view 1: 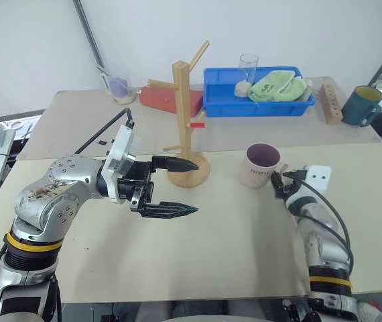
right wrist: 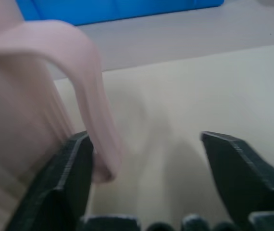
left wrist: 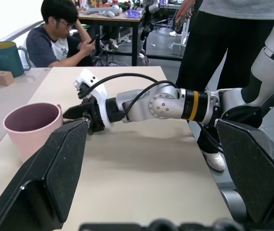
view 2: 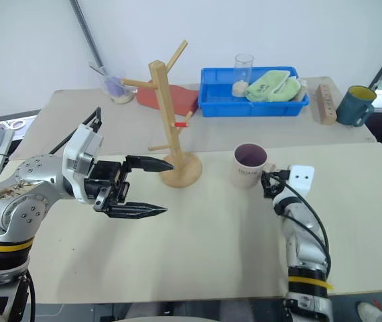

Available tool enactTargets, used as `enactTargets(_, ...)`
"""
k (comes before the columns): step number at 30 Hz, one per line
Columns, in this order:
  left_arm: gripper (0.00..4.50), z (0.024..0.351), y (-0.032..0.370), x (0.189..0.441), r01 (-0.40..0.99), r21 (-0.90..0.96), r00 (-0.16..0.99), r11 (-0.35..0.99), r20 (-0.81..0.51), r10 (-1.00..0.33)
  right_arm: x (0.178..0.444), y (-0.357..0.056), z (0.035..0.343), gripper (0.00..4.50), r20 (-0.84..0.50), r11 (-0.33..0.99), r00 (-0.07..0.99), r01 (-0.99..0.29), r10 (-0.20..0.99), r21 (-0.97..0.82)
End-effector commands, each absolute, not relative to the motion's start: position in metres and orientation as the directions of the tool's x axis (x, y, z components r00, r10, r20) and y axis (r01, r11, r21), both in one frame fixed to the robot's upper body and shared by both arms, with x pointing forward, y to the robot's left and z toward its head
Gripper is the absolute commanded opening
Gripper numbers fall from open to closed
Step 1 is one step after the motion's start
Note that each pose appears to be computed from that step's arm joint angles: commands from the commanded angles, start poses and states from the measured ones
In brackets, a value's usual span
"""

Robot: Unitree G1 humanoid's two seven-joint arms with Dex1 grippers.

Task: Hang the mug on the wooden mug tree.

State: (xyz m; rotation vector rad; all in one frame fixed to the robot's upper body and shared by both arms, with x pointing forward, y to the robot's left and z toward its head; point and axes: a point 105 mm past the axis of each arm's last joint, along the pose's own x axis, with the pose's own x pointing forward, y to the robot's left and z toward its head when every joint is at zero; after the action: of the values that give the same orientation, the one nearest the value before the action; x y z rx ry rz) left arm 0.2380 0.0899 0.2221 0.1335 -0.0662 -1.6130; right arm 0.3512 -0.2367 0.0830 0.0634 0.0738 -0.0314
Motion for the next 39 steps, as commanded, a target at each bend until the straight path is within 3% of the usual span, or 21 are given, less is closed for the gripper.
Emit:
enactTargets(1,4.50,0.227,0.093,0.237,0.986,0.162,-0.032,-0.038,-0.042,-0.999,0.356,-0.237,0.102,2.00,0.015,0.996,1.000,0.019,-0.020,0.084)
enactTargets(7,4.50,0.228,0.096,0.242,0.986,0.164,0.019,0.014,-0.025,-1.000,0.356,-0.227,0.114,0.01,0.055,0.990,0.997,-0.068,0.062,0.120)
enactTargets(11,4.50,0.227,0.105,0.246,0.984,0.161,0.079,0.073,-0.030,-0.996,0.347,-0.215,0.131,0.01,0.070,0.984,0.981,-0.180,0.180,0.001)
enactTargets(14,4.50,0.224,0.121,0.253,0.975,0.158,0.165,0.155,-0.049,-0.985,0.339,-0.193,0.155,0.01,0.043,0.911,0.938,-0.323,0.344,-0.256)
enactTargets(17,4.50,0.217,0.140,0.259,0.958,0.154,0.255,0.240,-0.079,-0.964,0.333,-0.168,0.177,0.01,-0.056,0.703,0.867,-0.437,0.495,-0.561)
enactTargets(21,4.50,0.212,0.160,0.263,0.940,0.158,0.322,0.304,-0.110,-0.940,0.331,-0.134,0.214,0.01,-0.151,0.409,0.767,-0.484,0.623,-0.774)
enactTargets(24,4.50,0.213,0.162,0.262,0.939,0.158,0.325,0.307,-0.109,-0.939,0.338,-0.110,0.246,0.01,-0.171,0.284,0.722,-0.463,0.670,-0.840)
enactTargets(30,4.50,0.219,0.158,0.260,0.942,0.153,0.313,0.297,-0.089,-0.946,0.342,-0.074,0.277,0.01,-0.229,0.104,0.623,-0.451,0.748,-0.886)
enactTargets(39,4.50,0.219,0.156,0.259,0.939,0.158,0.318,0.304,-0.075,-0.945,0.352,-0.064,0.280,0.01,-0.302,-0.018,0.590,-0.438,0.749,-0.899)
